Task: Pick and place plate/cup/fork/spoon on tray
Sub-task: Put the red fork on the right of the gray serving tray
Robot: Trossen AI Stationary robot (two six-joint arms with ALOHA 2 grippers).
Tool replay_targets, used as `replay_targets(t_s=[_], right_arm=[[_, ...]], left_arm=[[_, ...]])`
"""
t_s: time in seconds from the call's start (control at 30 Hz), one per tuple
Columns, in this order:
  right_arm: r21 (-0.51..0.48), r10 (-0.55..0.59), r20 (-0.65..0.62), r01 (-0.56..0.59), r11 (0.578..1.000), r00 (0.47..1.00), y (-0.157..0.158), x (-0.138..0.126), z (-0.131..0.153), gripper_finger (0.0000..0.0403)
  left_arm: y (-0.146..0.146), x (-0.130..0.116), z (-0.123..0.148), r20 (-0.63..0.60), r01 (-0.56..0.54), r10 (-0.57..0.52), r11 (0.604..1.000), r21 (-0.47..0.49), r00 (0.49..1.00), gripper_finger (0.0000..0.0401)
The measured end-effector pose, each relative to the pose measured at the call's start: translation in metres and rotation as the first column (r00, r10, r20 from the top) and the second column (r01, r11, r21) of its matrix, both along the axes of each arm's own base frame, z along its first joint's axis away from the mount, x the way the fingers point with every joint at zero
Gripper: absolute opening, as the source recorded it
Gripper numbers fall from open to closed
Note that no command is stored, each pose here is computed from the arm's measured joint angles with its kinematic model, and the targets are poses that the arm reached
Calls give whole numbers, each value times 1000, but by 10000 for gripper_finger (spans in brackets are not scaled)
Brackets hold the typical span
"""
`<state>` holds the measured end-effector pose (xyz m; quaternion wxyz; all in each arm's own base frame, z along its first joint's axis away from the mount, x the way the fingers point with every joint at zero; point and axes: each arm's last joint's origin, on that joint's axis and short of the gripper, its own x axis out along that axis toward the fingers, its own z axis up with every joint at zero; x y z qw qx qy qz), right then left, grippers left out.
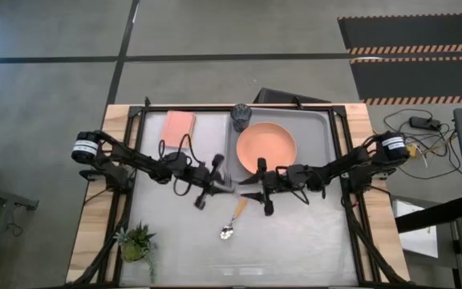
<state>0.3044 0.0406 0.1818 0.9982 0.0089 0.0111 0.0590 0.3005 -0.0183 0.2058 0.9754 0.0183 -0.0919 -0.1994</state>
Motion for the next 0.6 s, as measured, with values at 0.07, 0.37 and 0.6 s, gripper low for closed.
replay_targets(t_s=[0.07,0.37,0.6], right_arm=[[7,44,-24,-44,999,999,0,-4,6,189],[-6,134,29,-134,991,991,1,-20,38,224],[-46,178,16,-177,983,984,3,-2,47,224]], left_arm=[[-4,-3,1,8,128,-129,991,24,992,6],[-2,-6,-8,-78,217,-216,976,7,973,6],[3,-5,-13,-125,200,-199,980,-1,972,6]])
